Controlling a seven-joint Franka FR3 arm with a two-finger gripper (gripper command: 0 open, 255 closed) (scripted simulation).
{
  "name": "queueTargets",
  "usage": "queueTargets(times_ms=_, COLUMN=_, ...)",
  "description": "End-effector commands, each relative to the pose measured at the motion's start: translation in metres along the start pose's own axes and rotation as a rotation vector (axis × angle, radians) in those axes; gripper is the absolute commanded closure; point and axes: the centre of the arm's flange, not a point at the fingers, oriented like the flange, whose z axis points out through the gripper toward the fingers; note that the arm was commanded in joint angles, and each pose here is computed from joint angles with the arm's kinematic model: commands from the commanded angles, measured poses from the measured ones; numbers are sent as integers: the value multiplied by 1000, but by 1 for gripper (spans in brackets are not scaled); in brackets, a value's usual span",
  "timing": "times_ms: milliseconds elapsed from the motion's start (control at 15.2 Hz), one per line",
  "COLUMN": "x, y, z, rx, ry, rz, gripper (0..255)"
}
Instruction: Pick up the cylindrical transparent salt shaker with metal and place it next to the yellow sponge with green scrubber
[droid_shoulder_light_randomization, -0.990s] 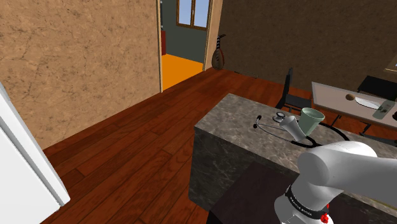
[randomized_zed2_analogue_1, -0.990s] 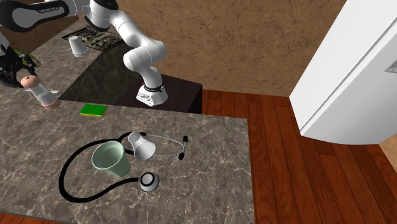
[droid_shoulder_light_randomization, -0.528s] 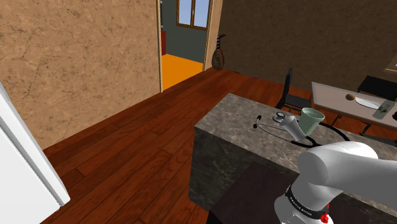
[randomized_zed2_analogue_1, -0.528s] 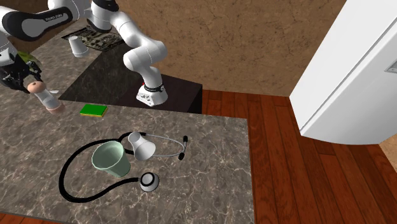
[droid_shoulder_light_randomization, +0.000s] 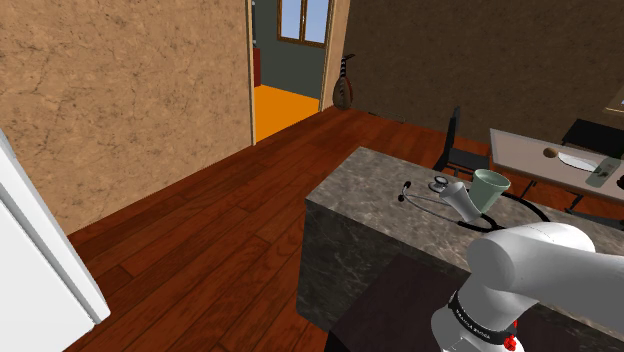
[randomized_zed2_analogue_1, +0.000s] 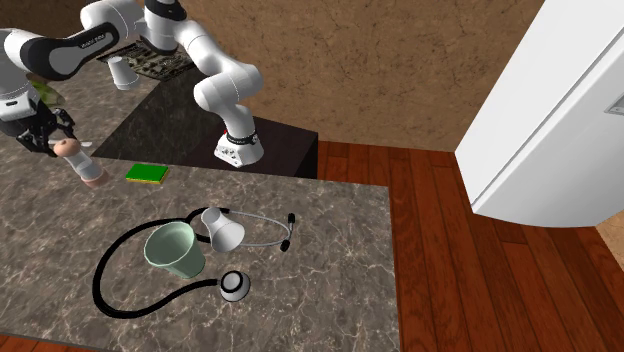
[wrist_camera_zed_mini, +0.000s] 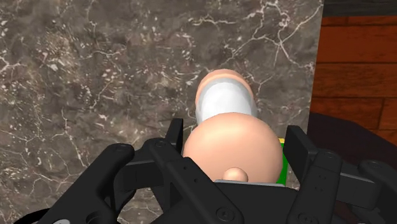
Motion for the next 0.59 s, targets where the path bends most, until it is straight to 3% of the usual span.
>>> queueTargets(times_ms=0, x=1, y=0, z=10, rx=0, ry=0, rz=0, gripper=255)
queueTargets(times_ms=132, x=2, y=0, z=24, rx=0, ry=0, rz=0, gripper=255)
queueTargets(times_ms=528, x=2, y=0, z=24, rx=0, ry=0, rz=0, gripper=255)
